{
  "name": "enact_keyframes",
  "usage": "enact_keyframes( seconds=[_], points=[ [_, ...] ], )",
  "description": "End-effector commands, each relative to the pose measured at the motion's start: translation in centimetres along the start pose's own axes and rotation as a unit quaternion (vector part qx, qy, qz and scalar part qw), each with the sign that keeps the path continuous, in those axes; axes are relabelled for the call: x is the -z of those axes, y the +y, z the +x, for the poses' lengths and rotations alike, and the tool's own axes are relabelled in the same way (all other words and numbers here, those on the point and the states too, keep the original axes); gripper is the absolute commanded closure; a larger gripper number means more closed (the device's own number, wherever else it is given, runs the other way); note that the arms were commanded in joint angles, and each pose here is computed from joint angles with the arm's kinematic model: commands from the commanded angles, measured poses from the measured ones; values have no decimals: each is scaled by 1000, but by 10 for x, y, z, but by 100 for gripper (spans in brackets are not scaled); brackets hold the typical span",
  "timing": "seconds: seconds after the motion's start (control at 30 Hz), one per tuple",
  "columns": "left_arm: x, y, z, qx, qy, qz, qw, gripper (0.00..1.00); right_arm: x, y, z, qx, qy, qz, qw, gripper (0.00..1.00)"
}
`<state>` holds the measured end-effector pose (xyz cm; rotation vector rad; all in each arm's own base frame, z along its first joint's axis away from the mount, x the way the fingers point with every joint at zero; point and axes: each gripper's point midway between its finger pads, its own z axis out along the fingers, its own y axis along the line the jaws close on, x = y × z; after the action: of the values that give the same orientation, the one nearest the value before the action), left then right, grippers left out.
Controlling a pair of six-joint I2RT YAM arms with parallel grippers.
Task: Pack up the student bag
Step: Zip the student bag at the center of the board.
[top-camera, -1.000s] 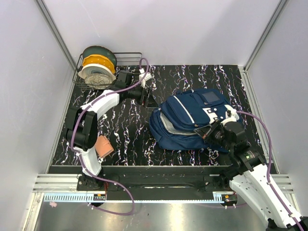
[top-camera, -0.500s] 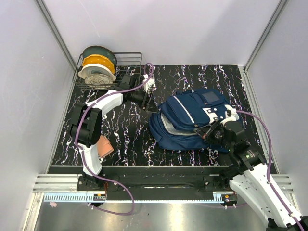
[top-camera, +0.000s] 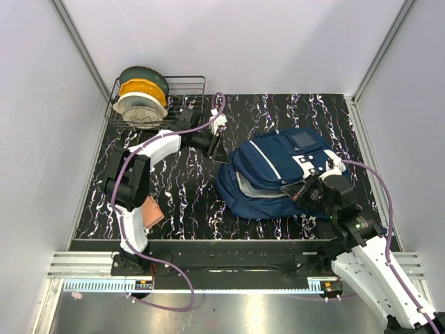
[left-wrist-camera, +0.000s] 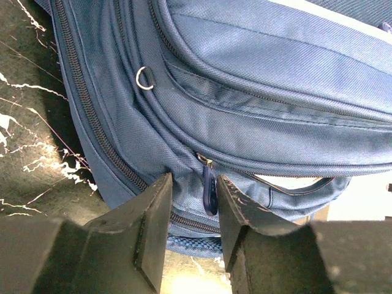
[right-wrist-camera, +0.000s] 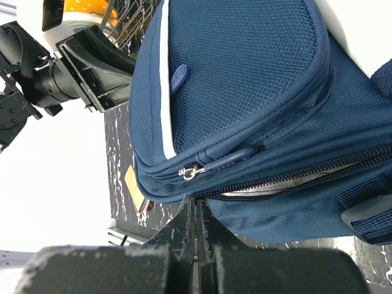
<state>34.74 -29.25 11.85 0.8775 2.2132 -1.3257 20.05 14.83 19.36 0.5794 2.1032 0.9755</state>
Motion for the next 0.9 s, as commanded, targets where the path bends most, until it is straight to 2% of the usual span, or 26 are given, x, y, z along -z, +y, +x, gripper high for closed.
enact_keyframes(
  seconds=[0.0,0.07,0.2,0.23,0.6,0.73,0.87],
  points=[
    [-2,-27,-22,-42,-15,39,998,58,6,22,-20,11,-37,-27,999,100],
    [-4,-27,-18,-40,-8,37,998,60,6,21,-20,10,-38,-28,999,100],
    [-5,-30,-15,-47,7,26,999,89,6,21,-20,10,-39,-28,999,100],
    [-3,-33,-16,-54,7,22,998,100,6,21,-20,11,-38,-28,999,100],
    [19,-43,-9,-78,13,-53,995,100,-2,17,-23,-5,-43,-10,999,100],
    [30,-62,-21,-87,-15,-55,995,100,-6,21,-27,-8,-47,-10,999,100],
    [30,-80,-25,-97,-36,-20,994,100,-12,19,-28,-15,-49,-5,999,100]
  ],
)
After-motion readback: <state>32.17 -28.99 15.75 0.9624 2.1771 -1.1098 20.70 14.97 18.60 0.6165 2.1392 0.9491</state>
